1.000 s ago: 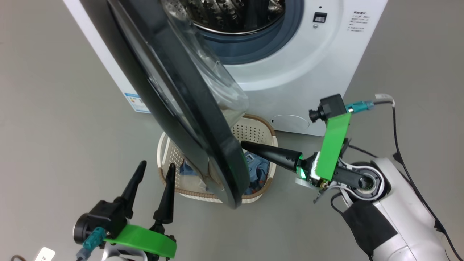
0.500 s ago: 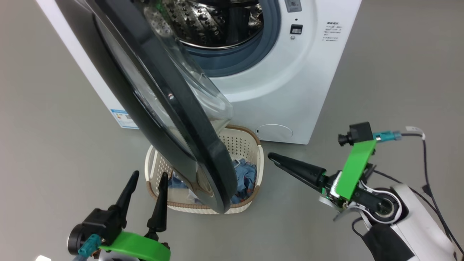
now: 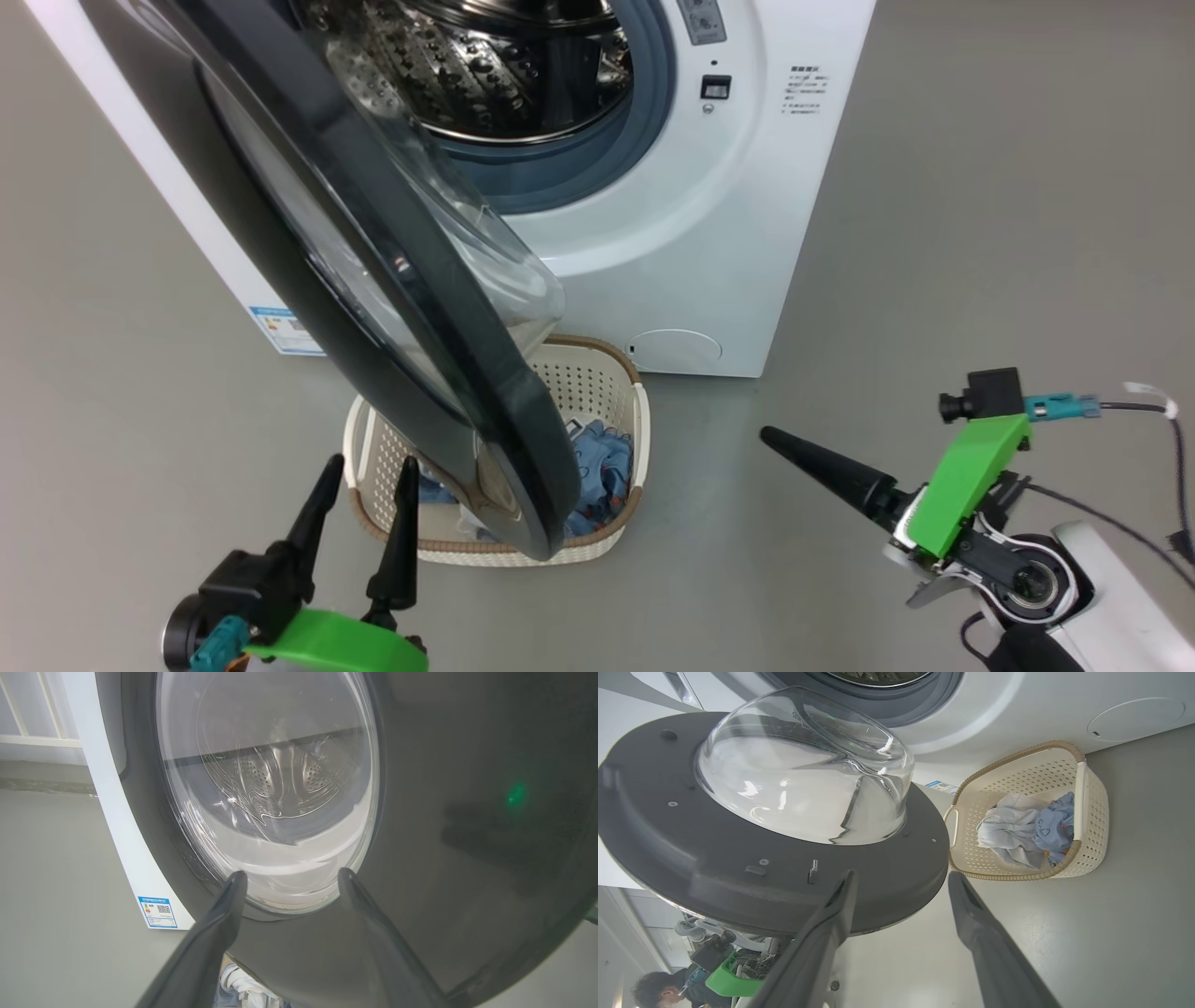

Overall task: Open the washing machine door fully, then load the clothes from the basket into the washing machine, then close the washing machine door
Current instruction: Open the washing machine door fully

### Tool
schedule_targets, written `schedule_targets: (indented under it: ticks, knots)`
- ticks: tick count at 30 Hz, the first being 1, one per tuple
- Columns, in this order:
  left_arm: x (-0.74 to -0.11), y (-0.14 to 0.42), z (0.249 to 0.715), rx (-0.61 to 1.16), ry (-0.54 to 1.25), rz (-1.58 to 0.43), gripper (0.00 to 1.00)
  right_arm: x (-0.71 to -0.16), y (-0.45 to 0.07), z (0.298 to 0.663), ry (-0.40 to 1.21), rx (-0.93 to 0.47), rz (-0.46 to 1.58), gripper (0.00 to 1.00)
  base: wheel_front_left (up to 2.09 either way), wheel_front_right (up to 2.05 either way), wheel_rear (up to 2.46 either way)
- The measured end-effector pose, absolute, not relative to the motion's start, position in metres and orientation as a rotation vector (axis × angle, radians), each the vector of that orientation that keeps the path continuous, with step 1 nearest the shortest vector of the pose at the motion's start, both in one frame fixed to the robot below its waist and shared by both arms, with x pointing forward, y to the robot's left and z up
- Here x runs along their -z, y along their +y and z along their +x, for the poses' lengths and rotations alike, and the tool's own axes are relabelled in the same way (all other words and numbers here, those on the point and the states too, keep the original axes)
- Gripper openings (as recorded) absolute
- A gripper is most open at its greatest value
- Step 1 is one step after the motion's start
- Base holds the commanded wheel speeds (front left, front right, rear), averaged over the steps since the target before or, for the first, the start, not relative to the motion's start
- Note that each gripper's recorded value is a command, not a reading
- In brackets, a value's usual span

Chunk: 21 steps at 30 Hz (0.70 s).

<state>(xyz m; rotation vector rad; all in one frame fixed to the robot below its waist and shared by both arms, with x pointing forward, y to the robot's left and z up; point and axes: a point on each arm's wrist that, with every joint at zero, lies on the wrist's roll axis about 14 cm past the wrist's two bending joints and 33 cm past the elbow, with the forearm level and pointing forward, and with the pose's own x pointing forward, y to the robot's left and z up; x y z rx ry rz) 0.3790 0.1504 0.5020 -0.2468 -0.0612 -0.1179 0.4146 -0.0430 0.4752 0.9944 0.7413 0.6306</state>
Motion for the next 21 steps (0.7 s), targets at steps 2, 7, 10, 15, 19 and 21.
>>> schedule_targets:
  ticks: [2, 7, 10, 15, 19, 21]
  knots:
    - [-0.499, 0.149, 0.377, 0.119, -0.053, -0.248, 1.0, -0.471, -0.053, 0.416, 0.726, -0.598, 0.958, 1.0, 0.0, 0.0, 0.0]
    - [-0.498, 0.148, 0.379, 0.123, -0.05, -0.245, 1.0, -0.462, -0.078, 0.421, 0.671, -0.518, 0.862, 1.0, 0.0, 0.0, 0.0]
    - [-0.498, 0.148, 0.38, 0.126, -0.051, -0.244, 1.0, -0.451, -0.091, 0.418, 0.658, -0.462, 0.838, 1.0, 0.0, 0.0, 0.0]
    - [-0.498, 0.147, 0.38, 0.127, -0.049, -0.245, 1.0, -0.436, -0.109, 0.411, 0.645, -0.396, 0.789, 1.0, 0.0, 0.0, 0.0]
    - [-0.497, 0.146, 0.38, 0.129, -0.045, -0.246, 1.0, -0.433, -0.125, 0.413, 0.586, -0.336, 0.765, 1.0, 0.0, 0.0, 0.0]
    - [-0.494, 0.146, 0.379, 0.128, -0.037, -0.246, 1.0, -0.431, -0.133, 0.413, 0.557, -0.313, 0.729, 1.0, 0.0, 0.0, 0.0]
